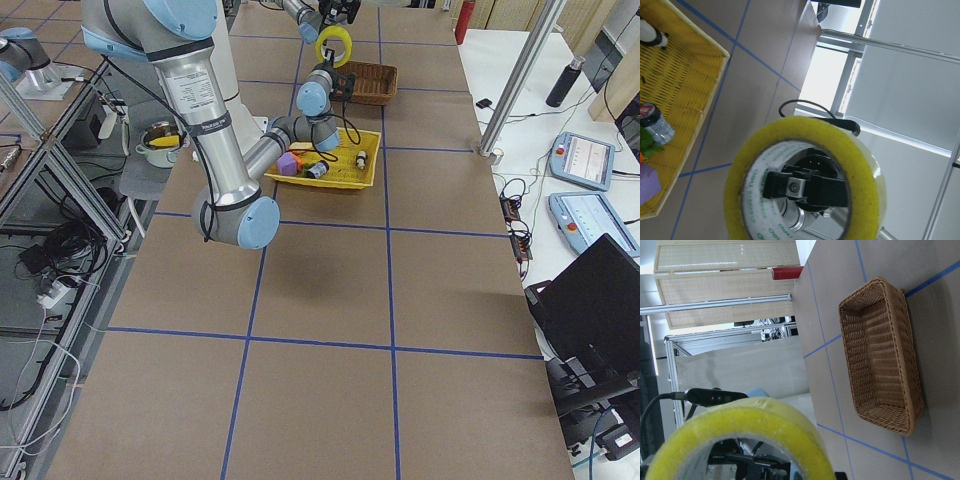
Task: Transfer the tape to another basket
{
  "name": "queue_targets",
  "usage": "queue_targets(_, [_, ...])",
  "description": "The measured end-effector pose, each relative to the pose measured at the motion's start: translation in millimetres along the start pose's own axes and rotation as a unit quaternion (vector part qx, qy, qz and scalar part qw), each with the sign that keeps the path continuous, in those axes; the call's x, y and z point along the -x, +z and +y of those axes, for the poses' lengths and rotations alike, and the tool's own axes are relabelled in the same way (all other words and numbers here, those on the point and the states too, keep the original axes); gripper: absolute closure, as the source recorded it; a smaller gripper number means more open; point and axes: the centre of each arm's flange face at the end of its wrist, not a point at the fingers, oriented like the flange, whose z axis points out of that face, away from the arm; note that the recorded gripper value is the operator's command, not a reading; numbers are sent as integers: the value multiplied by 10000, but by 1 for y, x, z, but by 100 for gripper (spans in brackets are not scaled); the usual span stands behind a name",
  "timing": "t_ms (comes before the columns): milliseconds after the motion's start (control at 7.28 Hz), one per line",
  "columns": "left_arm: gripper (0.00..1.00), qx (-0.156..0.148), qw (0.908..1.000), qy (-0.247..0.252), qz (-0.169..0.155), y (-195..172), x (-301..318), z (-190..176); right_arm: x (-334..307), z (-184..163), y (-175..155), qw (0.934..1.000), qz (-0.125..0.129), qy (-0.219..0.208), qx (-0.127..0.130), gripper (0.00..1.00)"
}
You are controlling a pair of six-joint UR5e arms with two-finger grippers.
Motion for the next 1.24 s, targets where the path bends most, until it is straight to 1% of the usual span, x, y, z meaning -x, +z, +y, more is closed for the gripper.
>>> queue_targets(275, [12,29,10000,9,74,1,-1,2,-13,10,0,9996,-176,55,208,100])
queue_targets(412, [32,36,10000,13,84,0,-1,2,-17,14,1,9993,-222,83,279,100])
queue_targets(550, [61,48,9999,14,93,0,0,3,-20,17,1,9990,-262,96,338,100])
queue_targets(687, [93,72,9999,20,110,-1,1,4,-21,20,1,9989,-281,105,373,100])
queue_targets(824, [100,102,9999,30,129,-2,3,5,-22,21,2,9988,-285,112,392,100])
queue_targets(962, [100,118,9998,35,137,-3,4,5,-24,21,2,9987,-289,117,401,100])
queue_targets(1099, [100,120,9998,36,137,-4,6,5,-24,22,3,9987,-293,118,404,1])
queue_targets(1237, [100,117,9998,39,138,-4,6,4,-23,21,4,9988,-315,123,362,0])
